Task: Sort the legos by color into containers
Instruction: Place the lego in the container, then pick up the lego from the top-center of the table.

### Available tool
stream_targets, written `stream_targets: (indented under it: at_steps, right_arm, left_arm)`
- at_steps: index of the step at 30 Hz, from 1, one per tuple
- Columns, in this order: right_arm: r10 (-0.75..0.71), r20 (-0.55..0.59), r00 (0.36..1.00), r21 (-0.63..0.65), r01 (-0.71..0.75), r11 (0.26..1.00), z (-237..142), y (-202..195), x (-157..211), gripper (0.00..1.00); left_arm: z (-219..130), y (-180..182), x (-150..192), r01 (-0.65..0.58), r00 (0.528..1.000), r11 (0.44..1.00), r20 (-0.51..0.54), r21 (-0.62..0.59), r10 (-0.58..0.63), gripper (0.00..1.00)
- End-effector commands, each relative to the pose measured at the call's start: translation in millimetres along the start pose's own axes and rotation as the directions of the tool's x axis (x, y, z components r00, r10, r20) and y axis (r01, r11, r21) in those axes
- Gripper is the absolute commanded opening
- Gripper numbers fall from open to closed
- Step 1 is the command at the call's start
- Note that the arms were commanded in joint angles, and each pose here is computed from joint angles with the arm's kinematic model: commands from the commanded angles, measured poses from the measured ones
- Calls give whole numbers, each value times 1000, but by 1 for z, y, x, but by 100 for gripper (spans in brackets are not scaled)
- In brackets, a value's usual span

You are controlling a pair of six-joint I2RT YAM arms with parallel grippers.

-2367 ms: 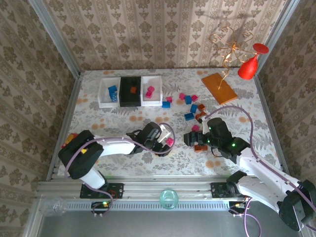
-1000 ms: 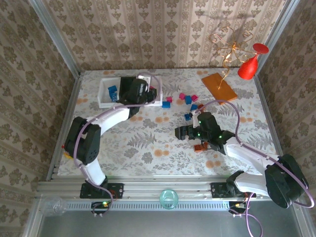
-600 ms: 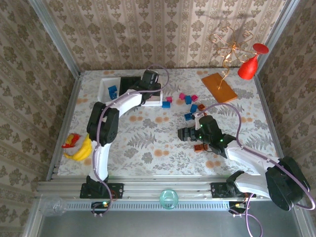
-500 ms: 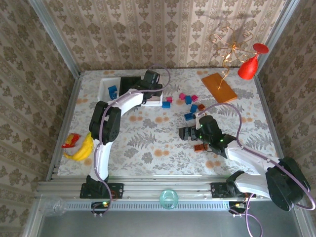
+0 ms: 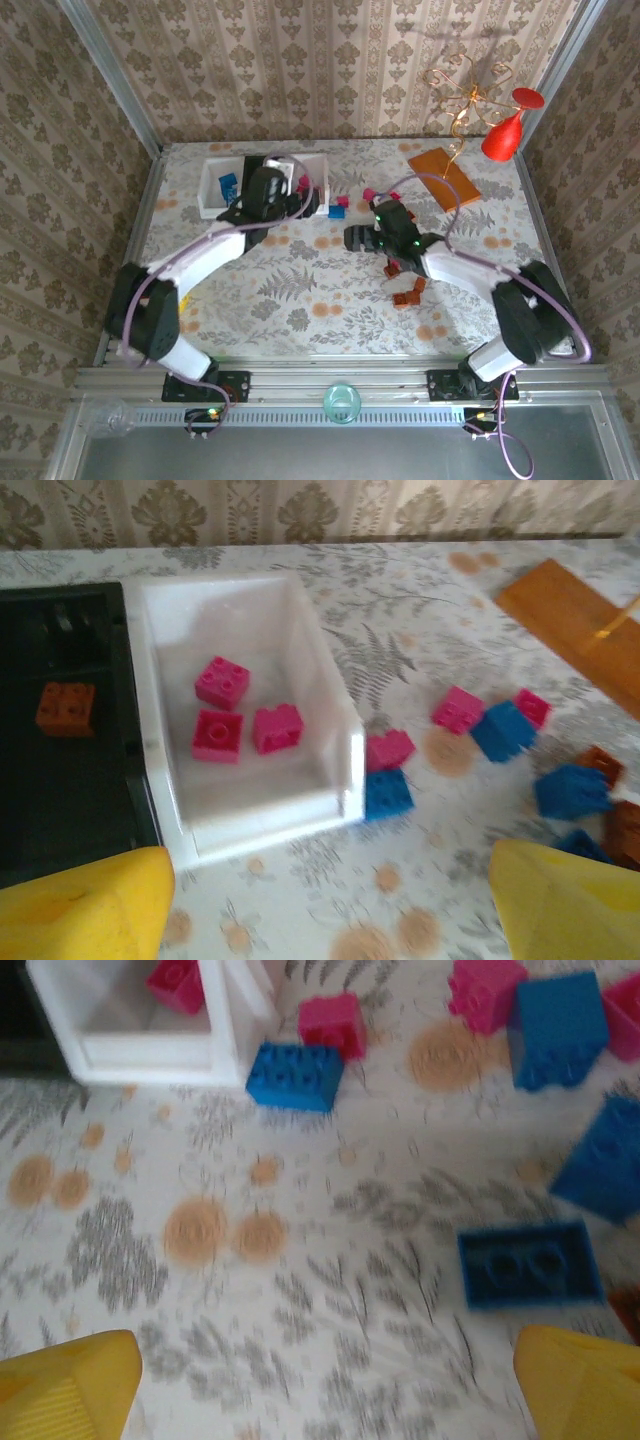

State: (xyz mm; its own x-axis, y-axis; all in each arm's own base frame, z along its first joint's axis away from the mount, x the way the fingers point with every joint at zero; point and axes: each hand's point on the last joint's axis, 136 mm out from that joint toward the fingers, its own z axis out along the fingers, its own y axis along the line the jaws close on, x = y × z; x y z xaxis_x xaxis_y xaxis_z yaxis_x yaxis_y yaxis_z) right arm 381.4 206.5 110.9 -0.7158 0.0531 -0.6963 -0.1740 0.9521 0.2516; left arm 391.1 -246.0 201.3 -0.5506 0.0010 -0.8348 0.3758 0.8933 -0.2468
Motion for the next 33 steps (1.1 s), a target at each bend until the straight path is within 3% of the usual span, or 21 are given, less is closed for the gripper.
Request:
stream_targets:
  at_steps: [1,6,11,17,25,33]
  right_arm:
    - [5,-52,999,3,-5,1000,31,-1,-11,93]
    - [18,-126,992,-26,-22,999,82,5,-34,77]
    - [68,-149,987,5,-68,998,117,-10,-47,72]
    - [56,-199,978,-60,-69,996,137,-1,-51,68]
    - [49,-240,969,-52,-64,997,154,-7,-45,68]
    - [60,-265,962,-73,-82,994,166,-13,-45,58]
  left_arm:
    - [-17,-8,27,58,998,996,-17,71,-57,84]
    - [-52,-5,34,70,997,994,22,82,-72,84]
    - [-70,0,36,76,995,995,65,68,-80,84]
    - [-72,3,36,71,995,996,71,60,-75,85]
    - [-64,5,50,68,998,996,2,56,-68,86]
    - [-65,5,57,86,996,993,-22,75,-85,86]
